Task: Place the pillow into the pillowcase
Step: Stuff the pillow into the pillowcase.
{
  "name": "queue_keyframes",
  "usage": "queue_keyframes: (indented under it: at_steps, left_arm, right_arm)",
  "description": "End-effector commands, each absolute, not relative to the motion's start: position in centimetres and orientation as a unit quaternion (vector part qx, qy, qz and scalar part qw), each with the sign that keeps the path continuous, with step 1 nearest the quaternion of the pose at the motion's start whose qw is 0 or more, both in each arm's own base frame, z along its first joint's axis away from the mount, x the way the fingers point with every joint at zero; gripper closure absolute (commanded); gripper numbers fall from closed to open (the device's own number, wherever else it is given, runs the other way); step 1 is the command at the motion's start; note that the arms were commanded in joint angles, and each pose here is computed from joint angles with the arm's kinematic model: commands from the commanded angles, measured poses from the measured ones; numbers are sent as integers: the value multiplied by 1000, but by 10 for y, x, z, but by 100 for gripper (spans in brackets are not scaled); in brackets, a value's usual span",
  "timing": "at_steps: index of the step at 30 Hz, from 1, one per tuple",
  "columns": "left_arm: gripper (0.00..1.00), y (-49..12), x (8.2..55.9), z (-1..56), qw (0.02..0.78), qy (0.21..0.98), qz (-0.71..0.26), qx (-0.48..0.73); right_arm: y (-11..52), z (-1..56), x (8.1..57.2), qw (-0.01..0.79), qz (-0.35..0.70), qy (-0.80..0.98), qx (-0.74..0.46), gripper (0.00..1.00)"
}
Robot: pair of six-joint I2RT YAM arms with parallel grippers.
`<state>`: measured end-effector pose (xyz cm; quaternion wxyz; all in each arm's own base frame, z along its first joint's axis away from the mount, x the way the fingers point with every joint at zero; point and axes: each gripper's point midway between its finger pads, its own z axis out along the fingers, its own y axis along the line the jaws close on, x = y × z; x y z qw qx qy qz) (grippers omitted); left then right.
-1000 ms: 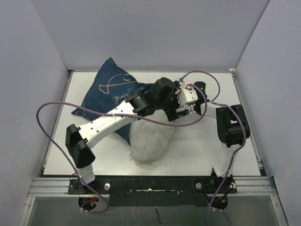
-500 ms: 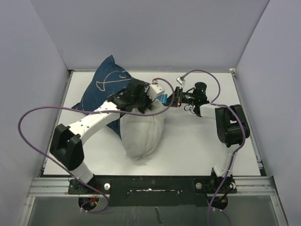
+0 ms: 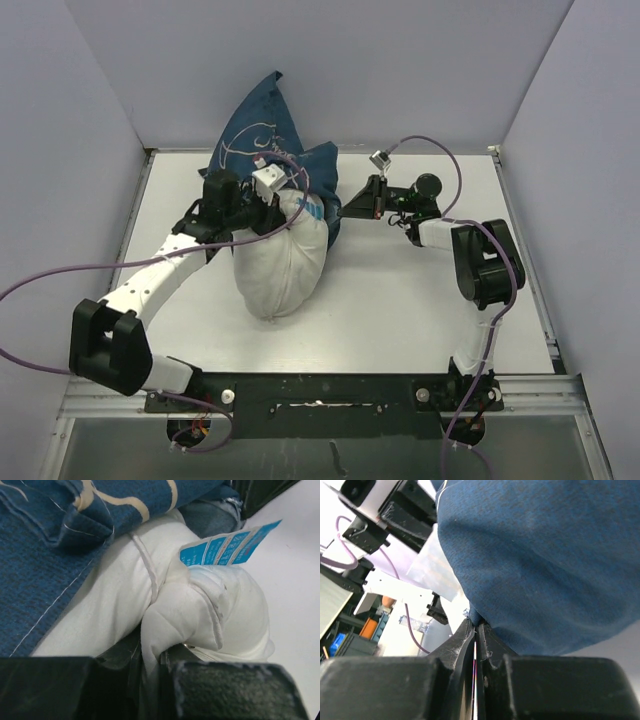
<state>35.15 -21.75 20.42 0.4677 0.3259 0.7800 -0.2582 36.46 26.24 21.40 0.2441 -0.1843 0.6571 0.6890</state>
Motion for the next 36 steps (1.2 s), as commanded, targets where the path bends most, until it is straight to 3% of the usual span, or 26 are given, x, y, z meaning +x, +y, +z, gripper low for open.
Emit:
queue_keyframes:
  at_steps: [1,11,20,22,31,36]
  left_arm:
    - [100,-186,389,162,431,848,-193,242]
    - [100,-252,458,138,403,891,-197,67]
    - [100,-297,475,108,377,913,-118,-102]
    - [100,-302,478,101,371,915,-101,-125]
    - [100,-307,495,62,317,925,-18,-210]
    - [100,-287,509,45,293,907,-19,-303]
  right_arm:
    - [277,263,331,262,694,596,-307,100]
    - [282,247,319,227,683,620,-312,100]
    - [243,221,331,207,642,697,-244,100]
    - [237,214,325,231,595,711,-295,100]
    - [235,268,278,253,627,639,-366,100]
    - [233,276,256,250,637,625,-376,100]
